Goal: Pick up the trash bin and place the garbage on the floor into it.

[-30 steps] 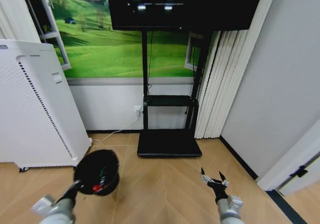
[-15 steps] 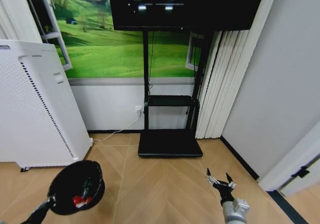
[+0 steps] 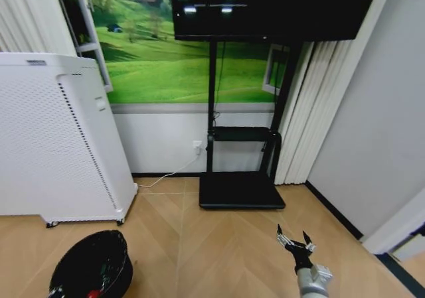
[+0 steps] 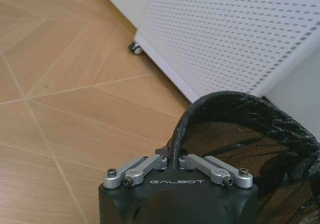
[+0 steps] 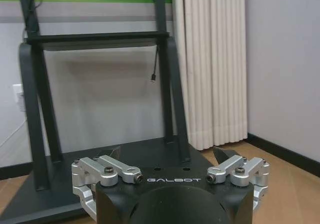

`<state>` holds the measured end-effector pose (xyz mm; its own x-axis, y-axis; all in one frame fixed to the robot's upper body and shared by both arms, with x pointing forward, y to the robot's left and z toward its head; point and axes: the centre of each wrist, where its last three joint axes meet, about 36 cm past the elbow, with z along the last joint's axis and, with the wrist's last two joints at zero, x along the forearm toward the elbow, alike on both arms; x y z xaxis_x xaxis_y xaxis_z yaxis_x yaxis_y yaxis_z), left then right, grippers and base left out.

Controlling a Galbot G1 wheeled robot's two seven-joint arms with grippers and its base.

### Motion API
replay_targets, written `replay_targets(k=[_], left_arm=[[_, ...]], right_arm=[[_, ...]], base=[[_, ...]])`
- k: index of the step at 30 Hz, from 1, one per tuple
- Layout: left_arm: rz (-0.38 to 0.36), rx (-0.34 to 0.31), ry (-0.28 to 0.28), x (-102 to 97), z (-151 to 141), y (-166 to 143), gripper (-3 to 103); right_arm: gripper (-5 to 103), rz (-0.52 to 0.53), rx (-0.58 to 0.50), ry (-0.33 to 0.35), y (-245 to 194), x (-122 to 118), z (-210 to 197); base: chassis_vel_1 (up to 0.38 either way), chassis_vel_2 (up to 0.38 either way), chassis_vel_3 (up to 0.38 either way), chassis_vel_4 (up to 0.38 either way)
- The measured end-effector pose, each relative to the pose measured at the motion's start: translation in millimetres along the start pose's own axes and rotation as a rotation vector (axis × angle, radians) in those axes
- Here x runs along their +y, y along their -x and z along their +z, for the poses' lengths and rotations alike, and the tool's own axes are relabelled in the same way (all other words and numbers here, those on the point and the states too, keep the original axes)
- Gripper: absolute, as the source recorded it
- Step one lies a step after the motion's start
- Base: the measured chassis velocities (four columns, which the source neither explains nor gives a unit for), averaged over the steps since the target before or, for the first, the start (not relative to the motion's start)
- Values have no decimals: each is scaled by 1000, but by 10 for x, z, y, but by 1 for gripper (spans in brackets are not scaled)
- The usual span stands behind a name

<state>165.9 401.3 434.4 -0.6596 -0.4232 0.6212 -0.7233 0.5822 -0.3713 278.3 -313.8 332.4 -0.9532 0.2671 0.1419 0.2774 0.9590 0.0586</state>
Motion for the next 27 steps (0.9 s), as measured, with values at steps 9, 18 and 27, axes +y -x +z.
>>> replay_targets(k=[9, 18, 27], left_arm=[[-48, 63, 1, 28, 236, 17, 4], [-44, 145, 17, -71, 510, 96, 4], [-75, 168, 74, -8, 609, -22, 4]], right_arm=[[100, -17, -30, 8, 69, 14, 38], [100, -17, -33, 4, 65, -17, 47], [100, -21, -36, 17, 145, 20, 18]], base=[[226, 211, -232, -237], [-32, -13, 30, 28], [-11, -9, 7, 7]])
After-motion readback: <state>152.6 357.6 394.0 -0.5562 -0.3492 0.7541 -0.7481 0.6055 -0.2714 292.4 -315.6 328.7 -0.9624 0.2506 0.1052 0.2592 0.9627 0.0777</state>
